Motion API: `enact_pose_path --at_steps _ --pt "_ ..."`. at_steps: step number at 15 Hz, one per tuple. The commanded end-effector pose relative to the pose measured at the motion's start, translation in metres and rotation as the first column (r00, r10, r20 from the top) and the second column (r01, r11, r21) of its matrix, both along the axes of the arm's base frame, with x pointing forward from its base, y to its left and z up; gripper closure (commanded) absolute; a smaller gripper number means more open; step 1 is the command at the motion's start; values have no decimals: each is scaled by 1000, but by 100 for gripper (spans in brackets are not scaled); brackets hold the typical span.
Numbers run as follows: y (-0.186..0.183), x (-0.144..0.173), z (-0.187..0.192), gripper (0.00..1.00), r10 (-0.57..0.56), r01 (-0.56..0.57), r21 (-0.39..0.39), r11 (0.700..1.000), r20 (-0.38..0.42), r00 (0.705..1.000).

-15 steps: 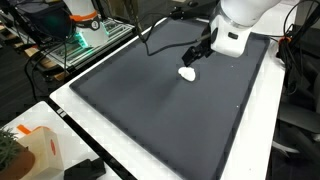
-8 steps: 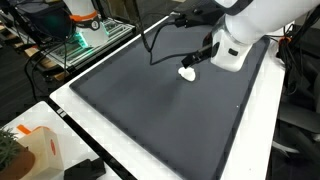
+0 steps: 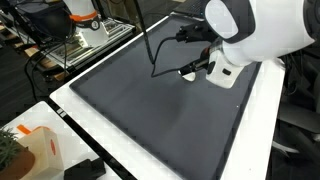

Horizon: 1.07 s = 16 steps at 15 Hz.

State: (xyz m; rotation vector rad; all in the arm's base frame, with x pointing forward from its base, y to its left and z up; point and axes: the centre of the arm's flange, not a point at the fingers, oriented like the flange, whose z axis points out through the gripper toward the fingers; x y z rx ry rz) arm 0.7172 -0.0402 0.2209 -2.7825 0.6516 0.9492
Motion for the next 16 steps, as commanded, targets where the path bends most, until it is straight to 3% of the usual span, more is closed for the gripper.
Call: enact_pose_path --at_steps 1,5,9,12,16 --pt "-8 27 -1 0 -28 28 37 999 -5 1000" --pt "-2 -48 56 0 112 -113 1 994 138 984" --pt "-4 -58 92 0 228 -209 -91 974 327 917" --pt "-4 -59 110 0 192 -153 -133 979 374 907" --pt "-5 -73 117 0 9 57 -162 985 382 924"
